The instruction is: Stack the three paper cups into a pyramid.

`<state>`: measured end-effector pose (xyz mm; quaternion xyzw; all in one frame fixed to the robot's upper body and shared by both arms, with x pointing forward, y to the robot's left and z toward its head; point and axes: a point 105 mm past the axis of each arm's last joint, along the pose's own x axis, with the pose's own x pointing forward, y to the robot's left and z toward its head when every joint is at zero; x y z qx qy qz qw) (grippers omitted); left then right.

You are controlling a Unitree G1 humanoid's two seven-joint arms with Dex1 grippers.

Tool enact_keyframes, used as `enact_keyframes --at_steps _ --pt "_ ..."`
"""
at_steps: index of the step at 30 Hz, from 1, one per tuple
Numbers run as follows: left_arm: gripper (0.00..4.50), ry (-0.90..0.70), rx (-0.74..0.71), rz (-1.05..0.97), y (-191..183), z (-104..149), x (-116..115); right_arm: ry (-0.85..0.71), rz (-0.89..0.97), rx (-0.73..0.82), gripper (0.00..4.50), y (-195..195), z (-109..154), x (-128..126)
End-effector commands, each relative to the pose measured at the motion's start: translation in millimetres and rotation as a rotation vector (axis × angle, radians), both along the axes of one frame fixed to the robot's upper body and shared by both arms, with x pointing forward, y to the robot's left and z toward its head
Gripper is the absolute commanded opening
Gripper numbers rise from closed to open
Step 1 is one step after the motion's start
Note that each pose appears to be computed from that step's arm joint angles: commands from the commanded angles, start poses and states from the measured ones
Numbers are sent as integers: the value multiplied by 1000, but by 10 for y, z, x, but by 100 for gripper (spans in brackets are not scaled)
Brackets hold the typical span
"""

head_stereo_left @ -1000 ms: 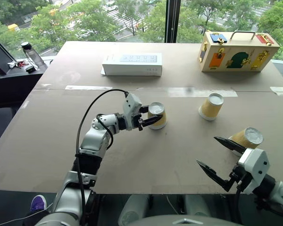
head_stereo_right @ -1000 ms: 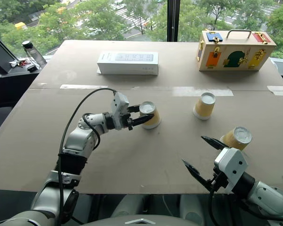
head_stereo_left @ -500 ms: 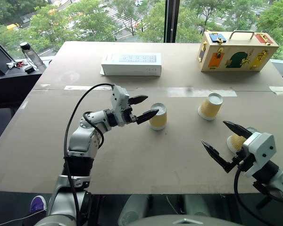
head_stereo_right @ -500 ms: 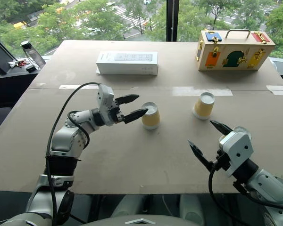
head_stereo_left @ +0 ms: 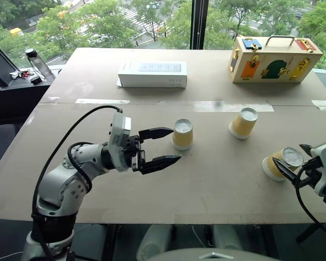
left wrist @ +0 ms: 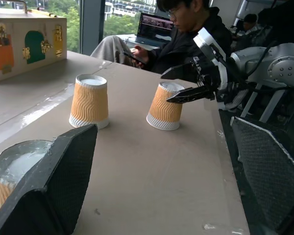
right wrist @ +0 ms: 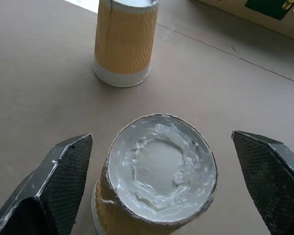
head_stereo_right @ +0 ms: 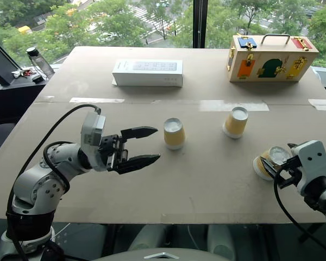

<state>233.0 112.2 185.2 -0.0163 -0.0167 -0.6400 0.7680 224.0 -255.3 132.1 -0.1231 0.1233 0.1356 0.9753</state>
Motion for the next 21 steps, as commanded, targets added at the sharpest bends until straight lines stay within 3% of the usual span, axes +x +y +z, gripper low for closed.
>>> enact_keyframes --at_steps 1,10,12,17,21 --pt "448 -26 -4 -66 -3 60 -130 -40 -32 27 450 -58 112 -30" --pt "448 21 39 -163 15 -11 -261 -10 -16 104 450 -11 5 -37" --pt "450 20 60 -179 40 -45 -288 -4 -26 114 398 -28 -40 -29" --pt "450 20 67 -169 96 -81 -291 -26 -10 127 205 -1 -25 -18" --pt "450 -23 50 -76 151 -140 -229 -86 144 152 205 287 170 -5"
